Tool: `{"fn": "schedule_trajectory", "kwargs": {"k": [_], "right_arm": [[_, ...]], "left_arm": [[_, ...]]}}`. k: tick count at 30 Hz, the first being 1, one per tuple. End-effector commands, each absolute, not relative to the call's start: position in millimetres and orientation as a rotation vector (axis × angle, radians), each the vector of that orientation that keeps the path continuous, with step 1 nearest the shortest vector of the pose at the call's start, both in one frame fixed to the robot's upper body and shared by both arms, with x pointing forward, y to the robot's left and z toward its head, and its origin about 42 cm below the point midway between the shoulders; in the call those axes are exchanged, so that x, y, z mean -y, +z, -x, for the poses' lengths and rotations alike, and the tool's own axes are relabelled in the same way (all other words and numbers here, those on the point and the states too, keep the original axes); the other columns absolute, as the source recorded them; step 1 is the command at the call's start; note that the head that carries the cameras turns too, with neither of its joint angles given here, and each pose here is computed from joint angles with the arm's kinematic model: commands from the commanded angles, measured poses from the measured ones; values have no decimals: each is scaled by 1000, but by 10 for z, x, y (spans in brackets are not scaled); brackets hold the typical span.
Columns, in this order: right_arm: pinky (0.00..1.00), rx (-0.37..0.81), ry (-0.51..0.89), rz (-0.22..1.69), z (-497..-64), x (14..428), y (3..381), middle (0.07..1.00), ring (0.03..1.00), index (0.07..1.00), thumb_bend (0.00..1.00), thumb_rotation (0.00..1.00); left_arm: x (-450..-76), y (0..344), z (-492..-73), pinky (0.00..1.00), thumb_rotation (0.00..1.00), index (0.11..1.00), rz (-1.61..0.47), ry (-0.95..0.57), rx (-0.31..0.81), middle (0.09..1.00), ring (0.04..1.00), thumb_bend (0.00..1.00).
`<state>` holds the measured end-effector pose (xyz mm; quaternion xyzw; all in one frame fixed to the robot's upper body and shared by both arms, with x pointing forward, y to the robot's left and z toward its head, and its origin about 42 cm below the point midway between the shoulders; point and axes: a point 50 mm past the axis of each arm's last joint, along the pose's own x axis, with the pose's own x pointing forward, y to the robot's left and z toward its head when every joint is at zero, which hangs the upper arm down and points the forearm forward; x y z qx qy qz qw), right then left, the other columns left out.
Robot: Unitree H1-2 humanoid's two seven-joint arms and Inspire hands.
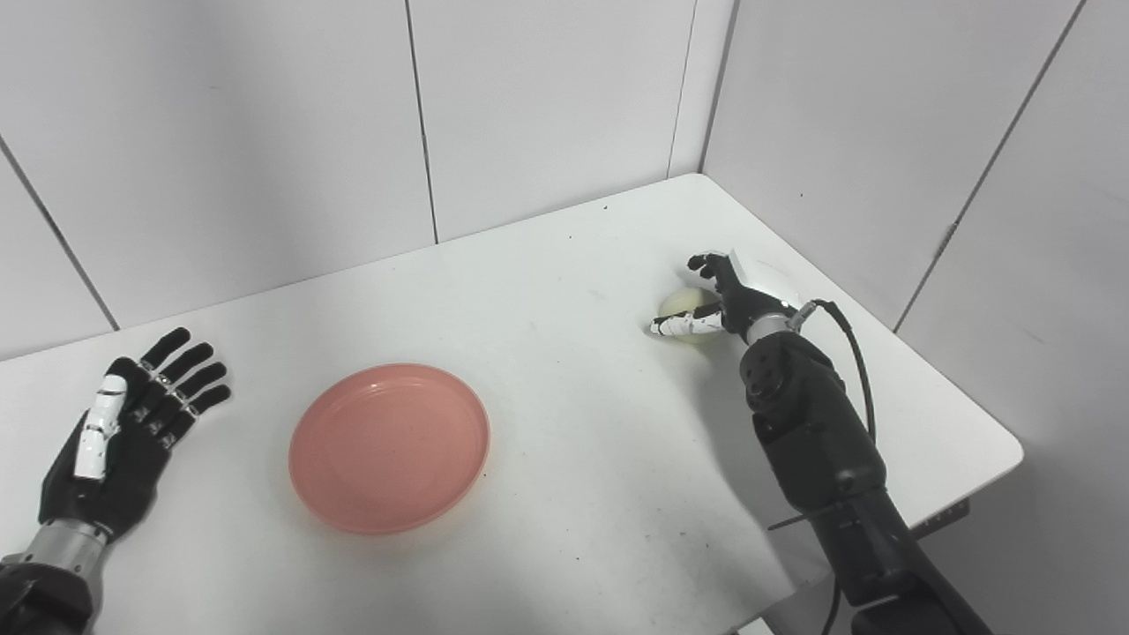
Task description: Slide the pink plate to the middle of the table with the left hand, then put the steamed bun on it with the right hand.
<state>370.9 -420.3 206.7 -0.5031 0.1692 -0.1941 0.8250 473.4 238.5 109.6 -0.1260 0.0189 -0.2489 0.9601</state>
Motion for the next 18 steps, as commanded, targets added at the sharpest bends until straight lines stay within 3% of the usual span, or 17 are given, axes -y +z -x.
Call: {"fn": "schedule_trajectory", "kwargs": {"k": [1, 10, 14, 15, 16, 17, 18], "right_arm": [[660, -313, -451, 1088, -3762, 4284, 2252, 770, 727, 764, 843, 407], [630, -343, -418, 1086, -3789, 4301, 2228, 725, 682, 739, 796, 377], [616, -345, -393, 1089, -3787, 4296, 2242, 702, 656, 710, 798, 250], [597, -345, -390, 1090, -3785, 4297, 2243, 674, 629, 677, 791, 144], [591, -346, -386, 1088, -3785, 4301, 2242, 664, 619, 666, 788, 108], [478, -346, -382, 1086, -3784, 4304, 2242, 531, 521, 587, 632, 44], [429, -343, -379, 1079, -3781, 4305, 2241, 493, 470, 567, 576, 22]], "left_arm": [[-2732, 286, -4110, 777, 813, 820, 301, -427, -306, 825, 800, 520], [-2749, 303, -4108, 781, 820, 823, 297, -431, -302, 825, 801, 515], [-2753, 317, -4109, 778, 813, 822, 300, -430, -300, 823, 798, 514], [-2755, 319, -4108, 780, 812, 822, 300, -430, -301, 824, 799, 514], [-2758, 320, -4107, 780, 811, 822, 300, -430, -301, 824, 800, 514], [-2760, 320, -4106, 780, 809, 820, 301, -431, -300, 823, 799, 514], [-2763, 322, -4105, 780, 808, 819, 300, -431, -300, 822, 798, 514]]}}
